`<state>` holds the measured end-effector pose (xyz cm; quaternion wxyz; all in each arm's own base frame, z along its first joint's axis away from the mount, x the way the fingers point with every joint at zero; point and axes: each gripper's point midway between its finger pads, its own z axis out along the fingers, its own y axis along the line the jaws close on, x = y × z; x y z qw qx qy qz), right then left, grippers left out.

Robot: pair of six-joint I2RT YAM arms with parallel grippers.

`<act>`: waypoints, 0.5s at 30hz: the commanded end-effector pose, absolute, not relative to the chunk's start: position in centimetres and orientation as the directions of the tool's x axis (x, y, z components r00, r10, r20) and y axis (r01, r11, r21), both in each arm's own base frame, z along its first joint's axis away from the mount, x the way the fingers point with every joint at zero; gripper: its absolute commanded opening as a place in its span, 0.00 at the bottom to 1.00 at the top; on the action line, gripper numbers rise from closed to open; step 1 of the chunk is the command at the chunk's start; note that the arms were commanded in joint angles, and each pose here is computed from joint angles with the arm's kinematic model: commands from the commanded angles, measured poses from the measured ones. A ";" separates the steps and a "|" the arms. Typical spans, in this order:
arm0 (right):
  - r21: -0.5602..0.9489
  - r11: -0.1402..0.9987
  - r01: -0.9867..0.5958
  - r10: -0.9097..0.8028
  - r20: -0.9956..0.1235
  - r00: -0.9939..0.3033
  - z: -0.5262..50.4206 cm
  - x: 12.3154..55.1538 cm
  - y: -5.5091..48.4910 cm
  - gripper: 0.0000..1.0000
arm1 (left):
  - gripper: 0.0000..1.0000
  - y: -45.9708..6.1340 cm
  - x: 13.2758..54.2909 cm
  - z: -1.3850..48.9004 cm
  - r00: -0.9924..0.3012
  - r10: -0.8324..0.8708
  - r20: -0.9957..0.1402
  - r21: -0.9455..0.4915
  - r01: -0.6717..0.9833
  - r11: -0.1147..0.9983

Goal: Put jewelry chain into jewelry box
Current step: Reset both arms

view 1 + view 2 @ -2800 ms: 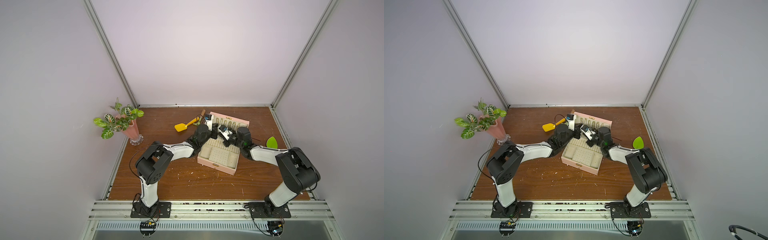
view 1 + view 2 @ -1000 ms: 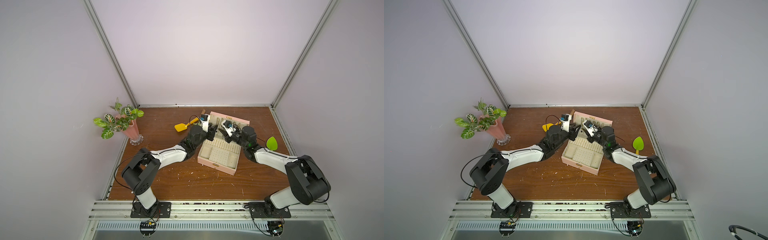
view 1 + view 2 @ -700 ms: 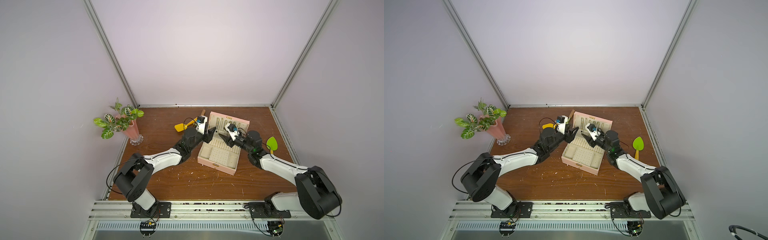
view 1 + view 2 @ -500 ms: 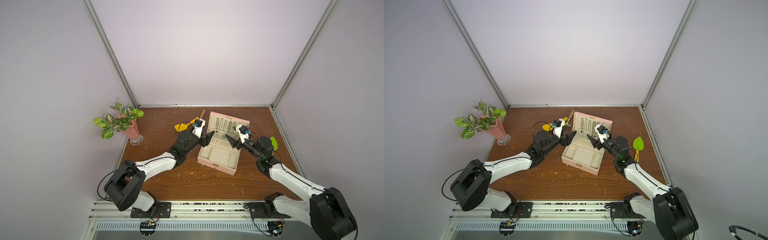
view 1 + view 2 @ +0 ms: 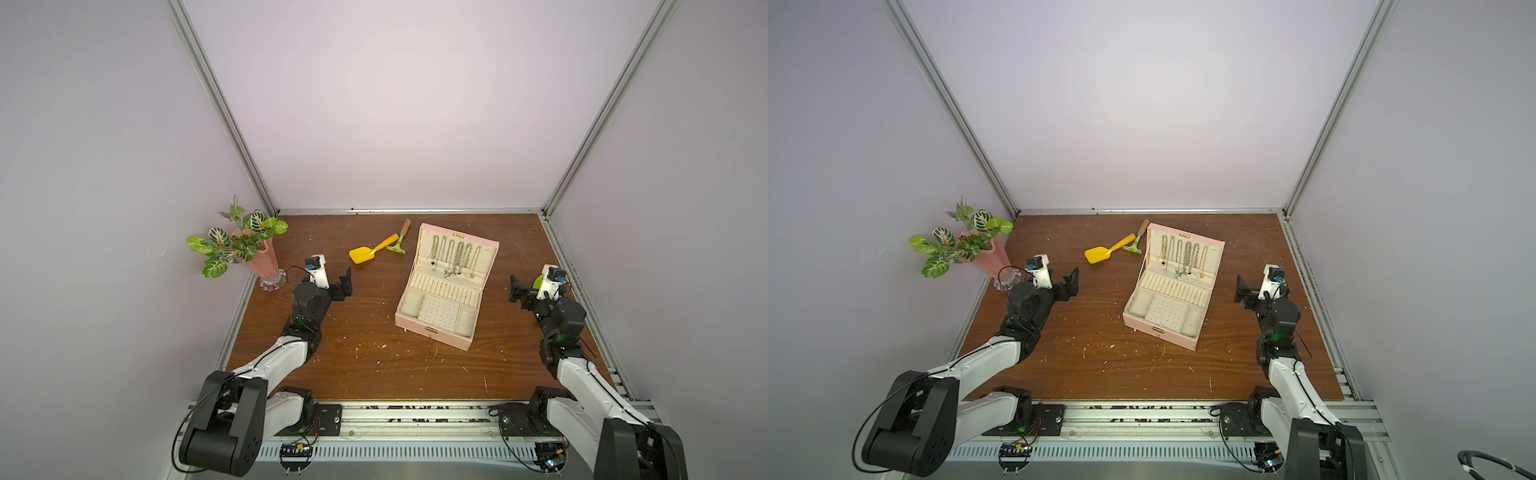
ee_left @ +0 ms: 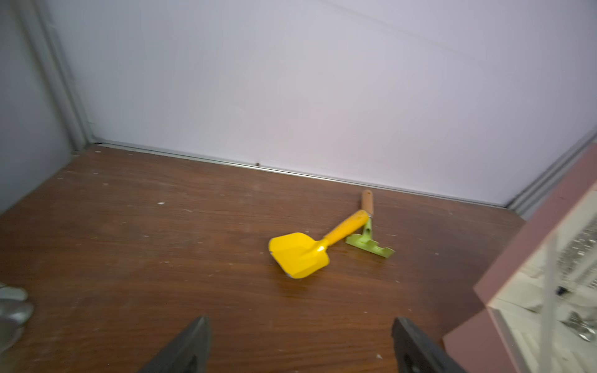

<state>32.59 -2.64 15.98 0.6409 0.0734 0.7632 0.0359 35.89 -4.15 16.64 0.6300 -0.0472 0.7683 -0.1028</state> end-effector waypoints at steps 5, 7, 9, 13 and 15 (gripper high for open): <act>0.075 0.991 0.114 0.088 -0.990 -0.114 15.0 32.9 -3.7 0.99 | 0.99 1.7 34.2 17.2 -0.044 -0.119 -0.992 -0.109 -0.181 0.977; 0.069 0.994 0.087 0.080 -0.989 -0.126 14.5 33.3 -3.2 0.99 | 0.99 2.0 34.0 16.1 -0.052 -0.095 -0.994 -0.083 -0.186 0.979; 0.069 0.996 0.065 0.076 -0.991 -0.106 14.6 33.6 -2.7 0.99 | 0.99 1.9 34.5 14.7 -0.087 -0.084 -0.993 -0.067 -0.177 0.982; 0.063 0.997 0.034 0.065 -0.995 -0.074 14.9 34.0 -2.0 0.99 | 0.99 1.9 35.2 14.9 -0.079 -0.048 -0.996 -0.034 -0.165 0.986; 0.061 0.998 0.009 0.061 -0.997 -0.051 15.2 34.2 -1.4 0.99 | 0.99 2.0 35.1 15.2 -0.049 -0.034 -0.998 -0.026 -0.155 0.988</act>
